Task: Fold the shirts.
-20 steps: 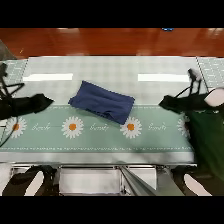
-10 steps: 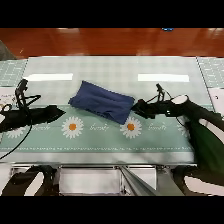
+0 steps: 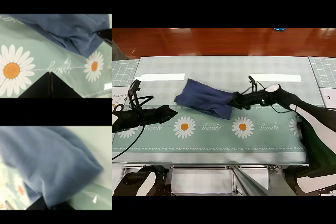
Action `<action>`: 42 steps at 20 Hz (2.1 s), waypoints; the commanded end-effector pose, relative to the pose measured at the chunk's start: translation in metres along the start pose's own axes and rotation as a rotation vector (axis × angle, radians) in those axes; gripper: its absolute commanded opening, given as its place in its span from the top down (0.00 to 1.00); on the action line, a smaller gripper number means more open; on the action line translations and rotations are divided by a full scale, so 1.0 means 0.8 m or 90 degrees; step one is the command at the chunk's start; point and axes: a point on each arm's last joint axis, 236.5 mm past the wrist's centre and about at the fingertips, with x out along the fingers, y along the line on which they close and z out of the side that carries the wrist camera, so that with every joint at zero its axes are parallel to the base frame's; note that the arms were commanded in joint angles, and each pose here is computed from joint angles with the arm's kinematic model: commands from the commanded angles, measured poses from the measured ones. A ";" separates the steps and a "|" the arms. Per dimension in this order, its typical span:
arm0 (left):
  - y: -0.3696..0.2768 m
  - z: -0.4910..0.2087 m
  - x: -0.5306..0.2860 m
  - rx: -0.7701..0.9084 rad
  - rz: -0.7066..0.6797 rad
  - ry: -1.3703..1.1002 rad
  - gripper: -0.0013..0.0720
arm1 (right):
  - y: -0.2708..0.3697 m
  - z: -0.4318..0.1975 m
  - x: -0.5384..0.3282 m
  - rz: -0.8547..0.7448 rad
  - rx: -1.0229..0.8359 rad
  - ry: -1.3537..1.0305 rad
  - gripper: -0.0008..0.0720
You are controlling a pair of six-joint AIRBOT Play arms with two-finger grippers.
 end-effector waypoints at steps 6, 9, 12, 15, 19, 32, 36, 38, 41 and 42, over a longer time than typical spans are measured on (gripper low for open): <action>0.001 0.006 0.000 0.000 0.002 -0.013 0.95 | 0.142 0.055 -0.092 -0.061 -0.273 0.028 0.96; 0.001 0.006 0.000 0.000 0.001 -0.013 0.95 | 0.160 0.089 -0.186 -0.119 -0.307 -0.037 0.96; 0.001 0.006 0.000 0.000 0.001 -0.014 0.95 | 0.165 0.106 -0.287 -0.139 -0.281 -0.111 0.96; 0.002 0.028 -0.002 0.001 0.006 -0.062 0.95 | 0.152 0.108 -0.389 -0.166 -0.225 -0.195 0.96; 0.000 0.065 -0.008 -0.008 0.001 -0.142 0.95 | 0.112 0.082 -0.522 -0.223 -0.127 -0.303 0.96; -0.001 0.126 -0.028 -0.036 -0.010 -0.281 0.95 | -0.096 -0.136 -0.685 -0.479 0.325 -0.383 0.96; 0.001 0.137 -0.033 -0.035 -0.006 -0.307 0.95 | -0.177 -0.275 -0.672 -0.632 0.589 -0.303 0.95; 0.003 0.139 -0.032 -0.037 -0.004 -0.308 0.95 | -0.192 -0.306 -0.657 -0.652 0.638 -0.264 0.92; 0.015 0.145 -0.022 -0.038 0.012 -0.310 0.95 | -0.204 -0.327 -0.644 -0.662 0.685 -0.231 0.42; 0.023 0.159 -0.023 -0.026 0.028 -0.335 0.95 | -0.205 -0.326 -0.644 -0.661 0.684 -0.226 0.42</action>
